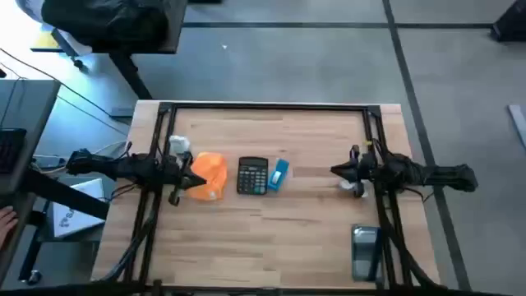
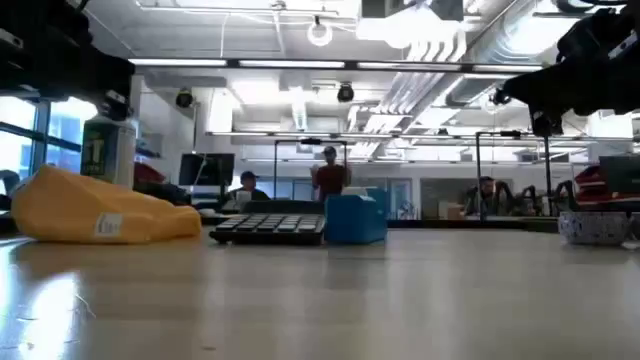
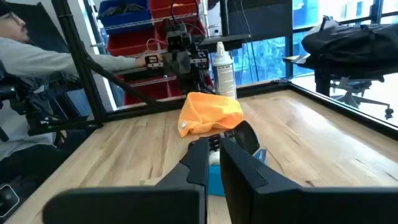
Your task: Apply microfiber cloth
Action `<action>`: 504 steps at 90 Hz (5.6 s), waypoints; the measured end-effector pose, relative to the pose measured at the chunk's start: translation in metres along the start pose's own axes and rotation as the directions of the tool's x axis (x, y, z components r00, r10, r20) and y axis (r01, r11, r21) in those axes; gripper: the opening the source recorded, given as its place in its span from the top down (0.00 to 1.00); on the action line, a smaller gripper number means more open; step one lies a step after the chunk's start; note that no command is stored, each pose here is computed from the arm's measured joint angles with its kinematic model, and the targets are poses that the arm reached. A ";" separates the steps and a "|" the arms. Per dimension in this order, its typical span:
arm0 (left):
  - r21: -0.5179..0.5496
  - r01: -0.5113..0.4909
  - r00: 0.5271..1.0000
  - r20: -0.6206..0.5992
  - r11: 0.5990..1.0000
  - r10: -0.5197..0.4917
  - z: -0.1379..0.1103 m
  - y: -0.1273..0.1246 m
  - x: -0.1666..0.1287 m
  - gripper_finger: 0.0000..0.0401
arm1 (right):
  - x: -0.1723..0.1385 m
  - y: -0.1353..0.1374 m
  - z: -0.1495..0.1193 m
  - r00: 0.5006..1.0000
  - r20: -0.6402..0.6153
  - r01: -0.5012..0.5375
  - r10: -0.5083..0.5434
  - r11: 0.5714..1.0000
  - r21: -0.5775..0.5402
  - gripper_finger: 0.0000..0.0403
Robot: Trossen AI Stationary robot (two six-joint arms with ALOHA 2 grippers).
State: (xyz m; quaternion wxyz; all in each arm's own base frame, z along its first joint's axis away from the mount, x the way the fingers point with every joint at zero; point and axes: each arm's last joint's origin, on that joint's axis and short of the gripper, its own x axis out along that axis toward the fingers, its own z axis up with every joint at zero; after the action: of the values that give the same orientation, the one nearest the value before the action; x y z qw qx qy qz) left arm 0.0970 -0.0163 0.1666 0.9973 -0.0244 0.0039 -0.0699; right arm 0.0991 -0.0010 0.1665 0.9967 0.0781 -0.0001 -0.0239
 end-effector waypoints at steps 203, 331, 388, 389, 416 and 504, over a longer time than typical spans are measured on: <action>0.000 0.000 1.000 0.000 1.000 0.000 0.000 0.000 0.000 1.00 | 0.000 0.000 0.000 1.000 0.000 0.000 0.000 1.000 0.000 0.98; -0.084 -0.017 0.846 0.529 0.996 0.060 0.053 -0.001 0.010 1.00 | -0.003 0.002 0.024 0.968 0.250 -0.049 -0.027 0.954 0.294 0.98; -0.145 -0.040 0.920 0.381 0.989 0.093 0.037 0.000 0.028 1.00 | 0.011 0.016 0.047 0.953 0.300 -0.152 -0.041 0.793 0.590 0.98; -0.142 -0.041 0.920 0.381 0.989 0.093 0.037 0.000 0.028 1.00 | 0.013 0.017 0.048 0.955 0.293 -0.150 -0.037 0.793 0.591 0.98; -0.140 -0.109 0.912 0.379 0.984 0.155 0.037 0.002 0.028 1.00 | 0.050 0.052 0.091 0.992 0.072 -0.125 0.102 0.766 0.631 0.98; -0.012 -0.034 0.965 0.260 0.999 0.036 0.049 -0.004 0.066 1.00 | 0.065 0.174 0.046 0.180 -0.948 0.673 0.261 0.671 0.313 0.98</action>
State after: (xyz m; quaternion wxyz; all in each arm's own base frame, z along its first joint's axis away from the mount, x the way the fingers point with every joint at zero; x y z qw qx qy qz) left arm 0.1622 -0.0266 0.2159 0.9901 -0.0368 -0.1265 -0.0483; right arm 0.1724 0.1602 0.2387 0.6349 0.4416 0.6225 -0.1203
